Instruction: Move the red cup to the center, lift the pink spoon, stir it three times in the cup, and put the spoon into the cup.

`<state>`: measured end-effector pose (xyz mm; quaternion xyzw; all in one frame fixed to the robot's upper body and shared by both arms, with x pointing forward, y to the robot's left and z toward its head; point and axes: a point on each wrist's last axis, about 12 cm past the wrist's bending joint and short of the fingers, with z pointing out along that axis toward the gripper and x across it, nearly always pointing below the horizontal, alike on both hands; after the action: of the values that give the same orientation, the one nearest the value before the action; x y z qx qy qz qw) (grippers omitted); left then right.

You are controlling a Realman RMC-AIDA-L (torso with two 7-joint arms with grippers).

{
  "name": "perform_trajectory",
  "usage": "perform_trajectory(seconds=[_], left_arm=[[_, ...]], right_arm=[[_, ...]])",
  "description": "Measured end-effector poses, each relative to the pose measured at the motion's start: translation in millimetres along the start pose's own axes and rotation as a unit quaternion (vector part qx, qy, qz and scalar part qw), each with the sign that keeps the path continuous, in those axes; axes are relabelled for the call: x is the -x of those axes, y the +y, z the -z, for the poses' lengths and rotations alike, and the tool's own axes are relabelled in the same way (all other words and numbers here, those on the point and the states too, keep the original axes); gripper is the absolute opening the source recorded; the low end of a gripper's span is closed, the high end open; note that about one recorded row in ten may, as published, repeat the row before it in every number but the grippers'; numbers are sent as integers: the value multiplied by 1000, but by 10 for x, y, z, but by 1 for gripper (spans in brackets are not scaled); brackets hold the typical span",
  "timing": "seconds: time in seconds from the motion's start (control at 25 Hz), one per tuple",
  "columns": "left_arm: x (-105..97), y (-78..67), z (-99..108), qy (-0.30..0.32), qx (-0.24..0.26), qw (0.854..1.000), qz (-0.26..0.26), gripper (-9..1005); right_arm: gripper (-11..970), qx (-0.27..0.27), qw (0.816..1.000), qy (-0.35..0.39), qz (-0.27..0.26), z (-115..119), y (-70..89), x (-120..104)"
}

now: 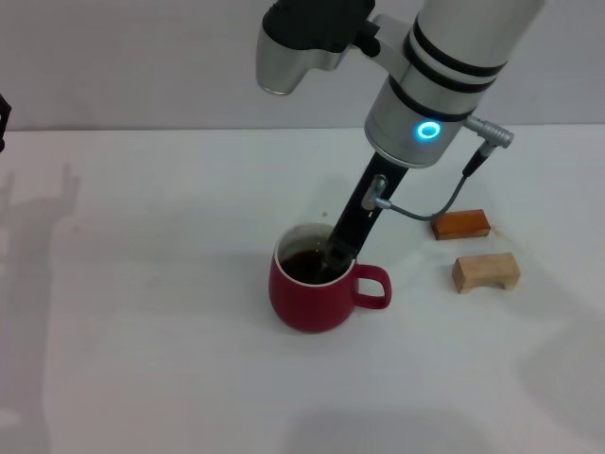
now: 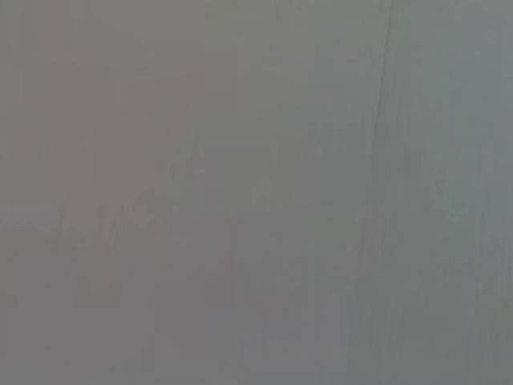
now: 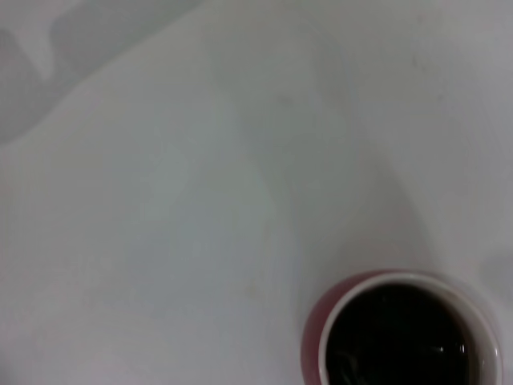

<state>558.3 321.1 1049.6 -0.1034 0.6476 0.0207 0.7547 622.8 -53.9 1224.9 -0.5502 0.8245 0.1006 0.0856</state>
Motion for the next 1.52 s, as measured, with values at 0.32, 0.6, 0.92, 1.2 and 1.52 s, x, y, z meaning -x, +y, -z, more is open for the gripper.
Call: perform_trajectory(seconds=[0.32,0.6,0.92,1.2,1.52], left_arm=[[1,1,9,-1,1,1000,3,817],[6,-6,-1,-2,1,1000,4,817],[8,-16,-9,-2,0,1000,5,817],[9,-16,-10,-2,0,1000,5,816],[10,-15,-12,-2,1,1000,6,817]], right_arm=[[157,-23,999,-27,1,-1,-58,66],[157,-61,998,-3,-9,41,-140,41],[156,-41,999,33,-1,92,-65,-5],[156,-15,1000,18,16,119,23,65],[159,-42,999,-17,14,122,-54,159]])
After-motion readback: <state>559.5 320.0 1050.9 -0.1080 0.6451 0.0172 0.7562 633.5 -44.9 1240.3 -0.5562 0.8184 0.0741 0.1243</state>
